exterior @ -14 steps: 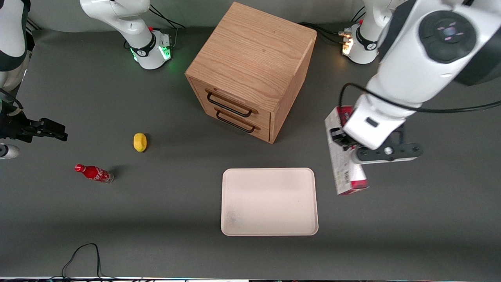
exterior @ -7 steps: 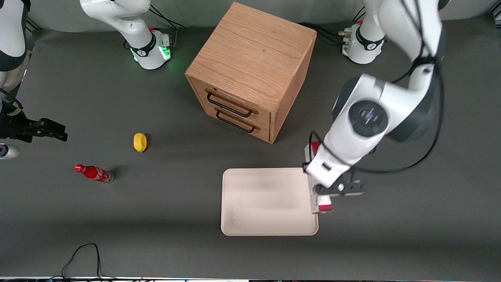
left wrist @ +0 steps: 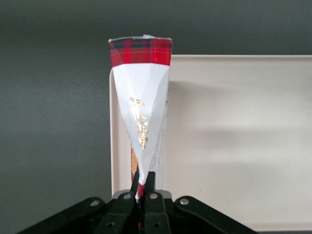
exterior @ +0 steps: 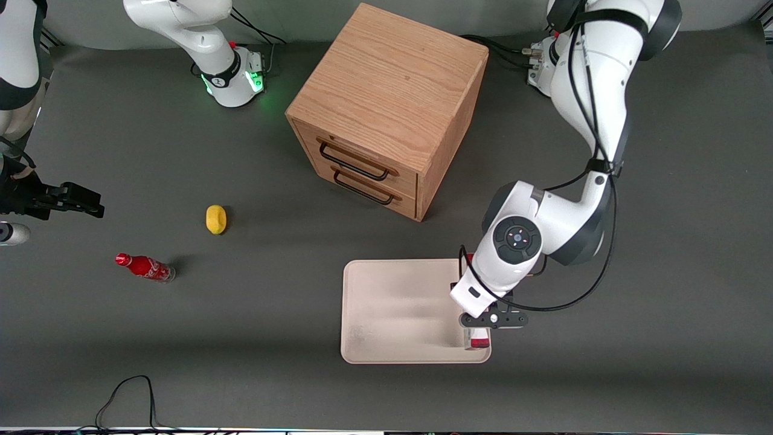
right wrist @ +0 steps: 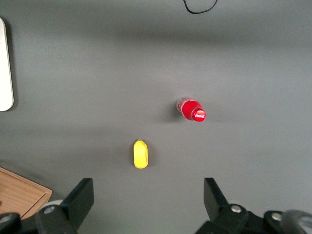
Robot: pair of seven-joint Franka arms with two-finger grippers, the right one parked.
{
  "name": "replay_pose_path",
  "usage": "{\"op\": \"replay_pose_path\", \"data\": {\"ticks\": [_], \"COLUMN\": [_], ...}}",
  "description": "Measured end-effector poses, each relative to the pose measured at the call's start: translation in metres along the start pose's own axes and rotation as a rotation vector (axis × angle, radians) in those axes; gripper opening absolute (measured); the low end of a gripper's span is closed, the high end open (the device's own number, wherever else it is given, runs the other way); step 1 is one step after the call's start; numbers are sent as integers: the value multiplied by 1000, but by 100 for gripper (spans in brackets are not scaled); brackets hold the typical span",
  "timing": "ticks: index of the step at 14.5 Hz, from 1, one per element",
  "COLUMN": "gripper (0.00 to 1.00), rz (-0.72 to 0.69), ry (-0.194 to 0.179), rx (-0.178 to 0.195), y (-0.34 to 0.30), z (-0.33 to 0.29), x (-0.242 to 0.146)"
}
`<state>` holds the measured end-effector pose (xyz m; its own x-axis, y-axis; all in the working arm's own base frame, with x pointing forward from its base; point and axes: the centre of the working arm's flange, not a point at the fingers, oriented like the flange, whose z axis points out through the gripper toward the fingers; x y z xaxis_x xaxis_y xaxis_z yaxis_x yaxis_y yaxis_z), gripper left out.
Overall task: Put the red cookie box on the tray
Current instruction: 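Lower the held cookie box onto the white tray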
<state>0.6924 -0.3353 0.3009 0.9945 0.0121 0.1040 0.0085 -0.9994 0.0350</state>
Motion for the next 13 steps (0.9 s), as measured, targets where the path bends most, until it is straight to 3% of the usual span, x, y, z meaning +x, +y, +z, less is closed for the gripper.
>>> {"op": "replay_pose_path", "data": {"ticks": [10,11,13], "gripper": [3,7,28], "rz": [13,13,12], "ry": [34,40,42], "rx": [-12,-15,-14], "y": [0,0,-1], "z": [53,53,53], "x": [-2,-2,-1]}}
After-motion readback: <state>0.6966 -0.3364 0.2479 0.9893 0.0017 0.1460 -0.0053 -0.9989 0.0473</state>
